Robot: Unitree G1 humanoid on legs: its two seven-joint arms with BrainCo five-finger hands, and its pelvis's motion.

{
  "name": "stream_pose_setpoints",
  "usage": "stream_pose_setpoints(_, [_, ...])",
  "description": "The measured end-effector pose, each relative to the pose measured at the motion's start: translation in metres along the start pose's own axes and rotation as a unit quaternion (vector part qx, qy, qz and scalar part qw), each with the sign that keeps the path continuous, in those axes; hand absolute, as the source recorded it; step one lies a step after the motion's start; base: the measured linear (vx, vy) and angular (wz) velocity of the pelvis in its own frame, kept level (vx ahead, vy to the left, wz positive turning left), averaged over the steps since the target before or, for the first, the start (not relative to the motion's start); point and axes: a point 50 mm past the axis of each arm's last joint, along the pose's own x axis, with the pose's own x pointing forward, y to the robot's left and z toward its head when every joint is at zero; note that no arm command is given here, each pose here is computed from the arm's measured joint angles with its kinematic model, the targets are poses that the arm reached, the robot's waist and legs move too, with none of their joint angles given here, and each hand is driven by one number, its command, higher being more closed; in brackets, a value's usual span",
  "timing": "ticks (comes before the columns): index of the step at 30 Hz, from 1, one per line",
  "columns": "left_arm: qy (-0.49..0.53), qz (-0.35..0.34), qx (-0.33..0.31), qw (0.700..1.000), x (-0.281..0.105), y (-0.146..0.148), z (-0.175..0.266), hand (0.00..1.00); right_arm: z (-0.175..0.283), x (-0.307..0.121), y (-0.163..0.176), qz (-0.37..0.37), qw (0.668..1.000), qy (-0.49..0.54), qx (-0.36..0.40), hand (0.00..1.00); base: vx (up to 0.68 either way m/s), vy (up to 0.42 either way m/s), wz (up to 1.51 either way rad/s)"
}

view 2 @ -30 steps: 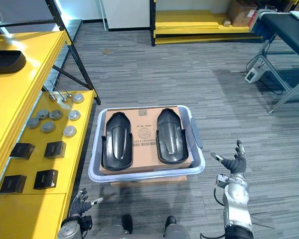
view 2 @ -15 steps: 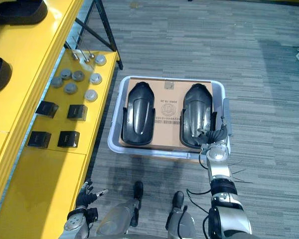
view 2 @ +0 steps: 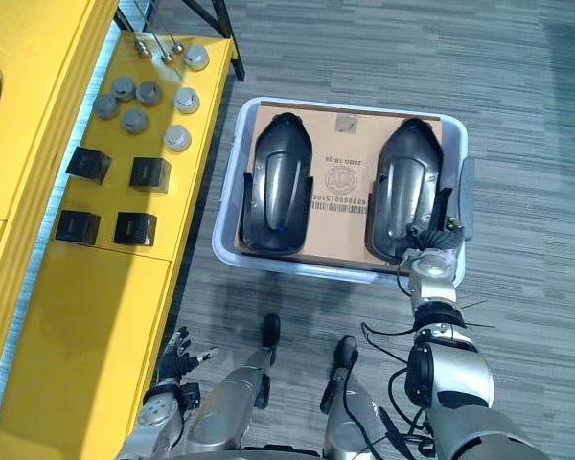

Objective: Walk over and take plastic housings, then place them on the shelf

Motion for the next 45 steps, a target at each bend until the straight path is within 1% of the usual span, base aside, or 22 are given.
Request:
stream_pose_setpoints(5, [0.004,-0.009,0.005,1.0,0.0,-0.005,-0.002,0.0,0.005,-0.003,-0.002,0.0,1.0,-0.024,0.002,1.0,0.01,-0.018,-0.09])
stream_pose_setpoints(10, [-0.013,-0.015,0.0,1.0,-0.001,-0.007,0.006,0.0,-0.01,-0.02,-0.017,-0.012,0.998,-0.065,-0.013,1.0,0.0,-0.017,0.1])
stream_pose_setpoints(15, [-0.105,-0.03,-0.031,0.994,-0.01,-0.012,0.046,0.0,-0.024,-0.047,-0.043,-0.055,0.991,-0.111,-0.042,1.0,-0.03,-0.003,0.16])
stream_pose_setpoints(17, [-0.137,-0.033,-0.043,0.989,-0.017,-0.012,0.059,0.0,-0.027,-0.058,-0.047,-0.062,0.989,-0.126,-0.052,1.0,0.0,-0.015,0.19])
stream_pose_setpoints(20, [-0.206,-0.044,-0.072,0.975,-0.03,-0.016,0.091,0.0,-0.026,-0.074,-0.05,-0.067,0.984,-0.152,-0.062,1.0,0.03,-0.021,0.16])
stream_pose_setpoints(22, [-0.264,-0.057,-0.096,0.958,-0.042,-0.021,0.118,0.0,-0.022,-0.083,-0.044,-0.06,0.979,-0.176,-0.08,1.0,0.02,-0.021,0.2])
stream_pose_setpoints(23, [-0.277,-0.06,-0.1,0.954,-0.044,-0.022,0.123,0.0,-0.022,-0.086,-0.041,-0.056,0.978,-0.181,-0.083,1.0,0.03,-0.018,0.12])
stream_pose_setpoints(25, [-0.325,-0.084,-0.116,0.935,-0.057,-0.033,0.145,0.0,-0.014,-0.096,-0.027,-0.031,0.973,-0.209,-0.092,1.0,0.02,-0.008,0.02])
stream_pose_setpoints(26, [-0.335,-0.09,-0.121,0.93,-0.06,-0.036,0.15,0.0,-0.012,-0.098,-0.024,-0.024,0.972,-0.215,-0.094,1.0,0.01,-0.013,0.03])
stream_pose_setpoints(27, [-0.356,-0.115,-0.13,0.918,-0.067,-0.046,0.161,0.0,-0.007,-0.105,-0.013,-0.001,0.967,-0.233,-0.099,1.0,0.0,0.0,0.0])
stream_pose_setpoints(29, [-0.368,-0.142,-0.137,0.909,-0.072,-0.059,0.169,0.0,-0.003,-0.113,-0.002,0.023,0.963,-0.248,-0.102,1.0,0.0,0.0,0.0])
stream_pose_setpoints(31, [-0.378,-0.18,-0.144,0.897,-0.078,-0.078,0.177,0.0,-0.003,-0.127,0.018,0.062,0.959,-0.257,-0.101,1.0,0.0,0.0,0.0])
stream_pose_setpoints(33, [-0.384,-0.202,-0.148,0.889,-0.083,-0.09,0.182,0.0,-0.002,-0.136,0.031,0.087,0.956,-0.263,-0.099,1.0,-0.02,0.0,-0.02])
stream_pose_setpoints(36, [-0.387,-0.215,-0.138,0.886,-0.087,-0.101,0.184,0.0,-0.002,-0.153,0.05,0.134,0.95,-0.268,-0.091,1.0,-0.04,0.0,-0.05])
stream_pose_setpoints(38, [-0.375,-0.214,-0.127,0.893,-0.084,-0.107,0.181,0.0,0.0,-0.166,0.062,0.162,0.944,-0.275,-0.081,1.0,-0.05,-0.002,-0.12])
stream_pose_setpoints(41, [-0.369,-0.184,-0.113,0.904,-0.078,-0.105,0.178,0.0,0.008,-0.178,0.068,0.179,0.938,-0.291,-0.063,1.0,-0.05,-0.003,-0.15])
stream_pose_setpoints(45, [-0.347,-0.138,-0.072,0.925,-0.068,-0.106,0.165,0.0,0.007,-0.189,0.076,0.205,0.932,-0.294,-0.057,1.0,-0.02,-0.003,-0.07])
